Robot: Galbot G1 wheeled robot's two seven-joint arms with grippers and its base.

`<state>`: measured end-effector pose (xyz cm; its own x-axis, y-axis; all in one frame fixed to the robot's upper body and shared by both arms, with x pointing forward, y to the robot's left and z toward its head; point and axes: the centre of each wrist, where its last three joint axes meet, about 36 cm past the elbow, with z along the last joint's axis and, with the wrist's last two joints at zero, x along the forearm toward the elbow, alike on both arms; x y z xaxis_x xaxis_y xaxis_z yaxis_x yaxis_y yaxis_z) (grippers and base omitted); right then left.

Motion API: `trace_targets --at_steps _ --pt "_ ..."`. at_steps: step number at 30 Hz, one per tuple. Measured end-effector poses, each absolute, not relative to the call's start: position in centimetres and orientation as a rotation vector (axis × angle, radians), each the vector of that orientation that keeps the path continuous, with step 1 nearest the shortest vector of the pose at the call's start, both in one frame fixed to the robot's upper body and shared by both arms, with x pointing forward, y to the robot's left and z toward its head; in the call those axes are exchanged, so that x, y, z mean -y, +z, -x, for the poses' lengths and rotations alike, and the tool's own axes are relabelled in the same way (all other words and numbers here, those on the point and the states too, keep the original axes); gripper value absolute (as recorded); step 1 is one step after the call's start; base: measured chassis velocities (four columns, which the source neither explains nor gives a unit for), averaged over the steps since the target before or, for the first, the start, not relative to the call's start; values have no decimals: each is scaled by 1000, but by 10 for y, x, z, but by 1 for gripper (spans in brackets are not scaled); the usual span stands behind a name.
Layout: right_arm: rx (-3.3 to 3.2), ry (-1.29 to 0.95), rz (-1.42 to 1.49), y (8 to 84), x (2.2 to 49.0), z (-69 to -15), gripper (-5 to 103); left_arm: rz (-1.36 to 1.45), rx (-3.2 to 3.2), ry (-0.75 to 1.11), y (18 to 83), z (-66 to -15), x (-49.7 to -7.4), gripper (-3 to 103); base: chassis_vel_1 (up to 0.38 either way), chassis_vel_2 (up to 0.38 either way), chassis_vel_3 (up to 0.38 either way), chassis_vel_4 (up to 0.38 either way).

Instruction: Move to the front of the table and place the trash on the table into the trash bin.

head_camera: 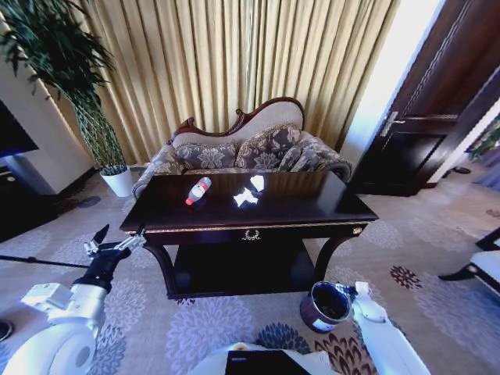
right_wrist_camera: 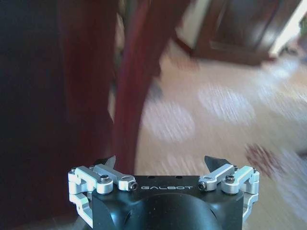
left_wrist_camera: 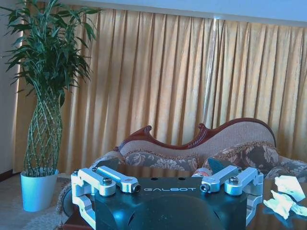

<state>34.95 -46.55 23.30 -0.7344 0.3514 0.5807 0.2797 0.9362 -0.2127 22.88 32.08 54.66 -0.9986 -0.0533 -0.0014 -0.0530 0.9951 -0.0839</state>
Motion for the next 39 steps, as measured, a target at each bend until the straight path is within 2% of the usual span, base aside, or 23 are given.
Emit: trace_targets --at_steps 8,13,15,17,22,29,39 --pt "2807 -80 182 324 450 -332 100 82 -3131 -147 546 -229 -319 100 0 0 0 0" --pt "2942 -121 46 386 412 -313 100 79 -3125 -154 546 -230 -318 100 0 0 0 0" --pt "3001 -128 -12 424 379 -301 100 85 -3127 -146 546 -230 -319 100 0 0 0 0" --pt "3012 -131 -27 433 372 -299 100 88 -3129 -140 546 -229 -319 100 0 0 0 0" --pt "3074 -147 -184 496 313 -272 100 96 -3127 -89 549 -230 -323 100 0 0 0 0" --pt "3116 -85 -234 527 293 -263 100 79 -3133 -80 551 -232 -323 100 0 0 0 0" --pt "3092 -52 -218 522 291 -263 100 72 -3139 -72 552 -233 -323 100 0 0 0 0"
